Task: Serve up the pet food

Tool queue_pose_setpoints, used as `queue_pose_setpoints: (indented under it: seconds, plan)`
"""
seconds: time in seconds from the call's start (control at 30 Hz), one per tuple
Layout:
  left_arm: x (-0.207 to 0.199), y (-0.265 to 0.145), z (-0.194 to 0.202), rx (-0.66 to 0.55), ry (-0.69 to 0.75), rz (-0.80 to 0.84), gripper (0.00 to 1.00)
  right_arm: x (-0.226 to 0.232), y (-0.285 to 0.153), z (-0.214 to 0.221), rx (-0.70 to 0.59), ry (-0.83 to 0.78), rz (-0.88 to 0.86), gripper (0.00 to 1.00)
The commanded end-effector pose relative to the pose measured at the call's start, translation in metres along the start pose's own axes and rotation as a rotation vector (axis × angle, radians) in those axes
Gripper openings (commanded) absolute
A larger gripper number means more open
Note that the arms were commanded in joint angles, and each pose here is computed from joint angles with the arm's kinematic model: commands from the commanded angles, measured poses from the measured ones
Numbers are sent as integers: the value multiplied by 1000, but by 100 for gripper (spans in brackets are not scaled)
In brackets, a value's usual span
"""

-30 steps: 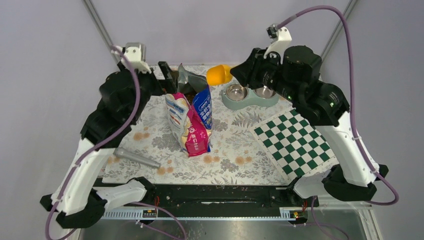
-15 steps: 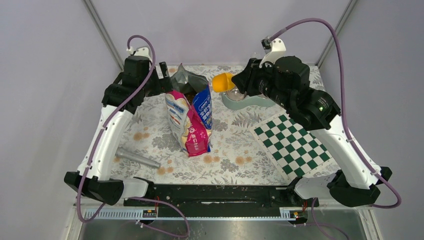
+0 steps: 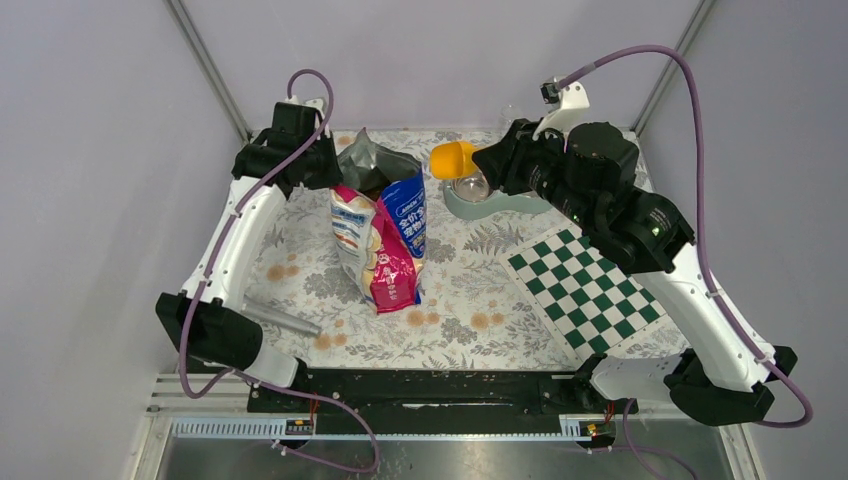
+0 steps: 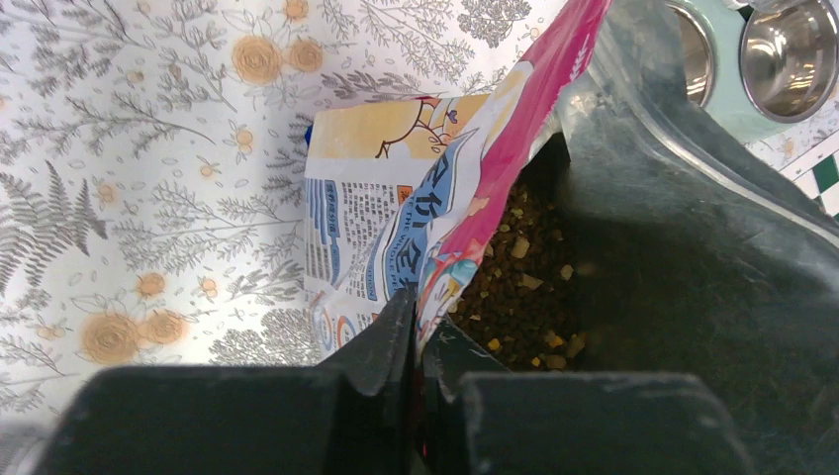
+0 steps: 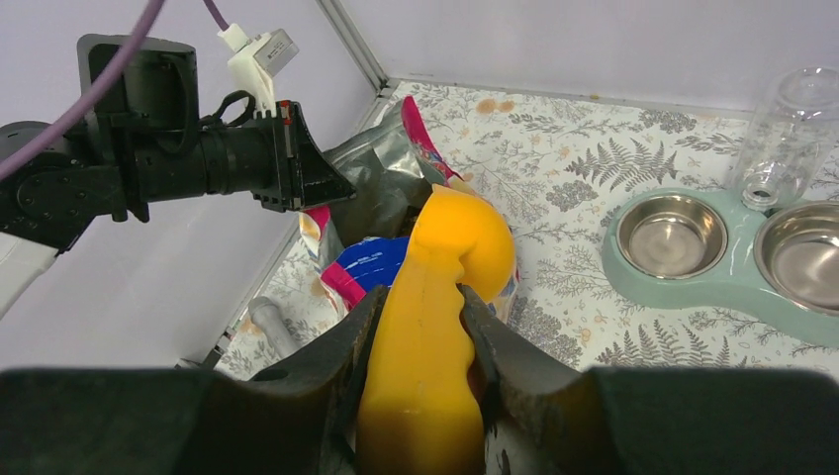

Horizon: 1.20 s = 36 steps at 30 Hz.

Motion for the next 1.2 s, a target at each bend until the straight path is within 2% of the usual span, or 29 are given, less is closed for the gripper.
queue_pose_setpoints:
  seconds: [0.0,0.1,0.3,0.43,0.57,0.7,0.9,0.93,1.0,1.07,1.1,1.17]
  plan:
    - [3,-11,-11,-9,37,6,0,0,-5,-16,-93,1,5,0]
    - [13,-23,-33,-93,6,-38,0,-2,-5,-17,-98,-10,20,0]
    - [51,-67,-91,-369,-144,-148,0,-4,-1,-19,-94,-37,43,0]
    - [64,-89,-113,-475,-127,-162,0,-5,3,-19,-88,-44,48,0]
    - [57,-80,-121,-447,-62,-67,0,-4,10,-18,-78,-50,43,0]
    - [48,-60,-116,-366,-80,43,0,-4,16,-17,-66,-55,40,0]
    - [56,-44,-108,-323,-126,7,2,-2,23,-10,-36,-38,28,0]
    - [56,-44,-108,-324,-130,0,7,-2,24,-9,-34,-32,25,0]
    - [59,-43,-107,-323,-139,-25,37,-1,25,-7,-25,-25,19,0]
    - [64,-43,-107,-330,-144,-62,57,0,26,-5,-20,-17,11,0]
    - [65,-43,-107,-333,-145,-77,64,0,26,-4,-18,-14,10,0]
    - [69,-41,-106,-334,-143,-104,69,0,25,-3,-18,-8,5,0]
Point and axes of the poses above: each gripper's point midway between its finger pads, its own y axis out along the fingers, its own x axis along the line the jaws close on, z = x × y, the point moved 7 cm from there along -y, back along the fingers, and after that the axes turned 2 degrees about -y, right-handed, at the moved point
